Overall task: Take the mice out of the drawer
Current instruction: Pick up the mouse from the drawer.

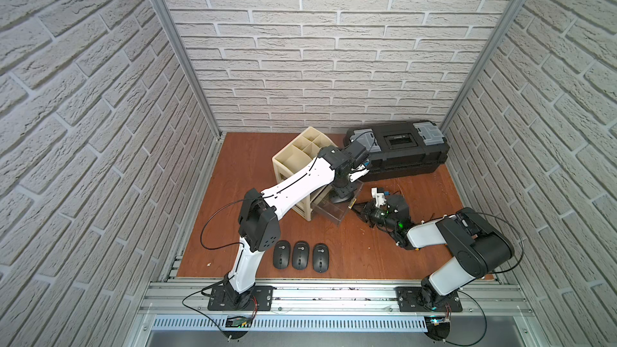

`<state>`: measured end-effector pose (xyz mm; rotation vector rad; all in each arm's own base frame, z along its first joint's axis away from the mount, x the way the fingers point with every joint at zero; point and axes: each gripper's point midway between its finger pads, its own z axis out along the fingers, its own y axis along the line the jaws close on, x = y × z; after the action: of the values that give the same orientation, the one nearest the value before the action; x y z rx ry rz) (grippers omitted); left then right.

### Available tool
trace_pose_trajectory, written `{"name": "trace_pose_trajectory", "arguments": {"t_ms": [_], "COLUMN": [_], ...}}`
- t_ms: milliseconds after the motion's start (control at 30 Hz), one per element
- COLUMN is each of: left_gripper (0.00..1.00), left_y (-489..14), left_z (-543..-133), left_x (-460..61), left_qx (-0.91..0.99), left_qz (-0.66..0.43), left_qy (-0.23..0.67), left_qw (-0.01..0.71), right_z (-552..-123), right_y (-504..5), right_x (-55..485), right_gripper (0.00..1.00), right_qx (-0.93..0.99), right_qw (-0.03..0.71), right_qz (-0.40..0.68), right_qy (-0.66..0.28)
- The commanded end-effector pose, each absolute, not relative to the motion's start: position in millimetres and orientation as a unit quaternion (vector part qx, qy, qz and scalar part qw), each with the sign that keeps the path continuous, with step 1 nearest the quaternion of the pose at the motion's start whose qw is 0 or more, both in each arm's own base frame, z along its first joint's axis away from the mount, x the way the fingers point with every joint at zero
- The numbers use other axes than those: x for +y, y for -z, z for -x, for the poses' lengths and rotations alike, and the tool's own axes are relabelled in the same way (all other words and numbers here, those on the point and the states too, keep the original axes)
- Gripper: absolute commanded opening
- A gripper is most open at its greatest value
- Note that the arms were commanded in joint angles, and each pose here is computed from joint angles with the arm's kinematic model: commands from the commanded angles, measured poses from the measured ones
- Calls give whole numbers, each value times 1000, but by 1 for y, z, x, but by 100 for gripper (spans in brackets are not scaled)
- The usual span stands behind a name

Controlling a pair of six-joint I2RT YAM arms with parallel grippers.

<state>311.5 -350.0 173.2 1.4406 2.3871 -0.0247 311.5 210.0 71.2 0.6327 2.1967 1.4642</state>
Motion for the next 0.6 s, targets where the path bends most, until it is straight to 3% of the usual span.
{"name": "trace_pose_trajectory", "arguments": {"t_ms": [0, 433, 567], "left_gripper": [49, 74, 77], "left_y": [-156, -138, -131], "left_z": [-317, -316, -315], "left_x": [-350, -354, -355], "left_qx": [842, 841, 842], "left_qz": [-516, -524, -525], "left_qy": [7, 17, 22], "left_qw": [156, 133, 123], "right_z": [-311, -311, -311], "right_y": [-77, -72, -72], "right_x": [213, 213, 213], "right_gripper": [3, 3, 3], "right_qx": [789, 789, 788], "right_qw": [225, 223, 223], "right_qz": [-210, -214, -214], "right_qy": [-532, -531, -532]}}
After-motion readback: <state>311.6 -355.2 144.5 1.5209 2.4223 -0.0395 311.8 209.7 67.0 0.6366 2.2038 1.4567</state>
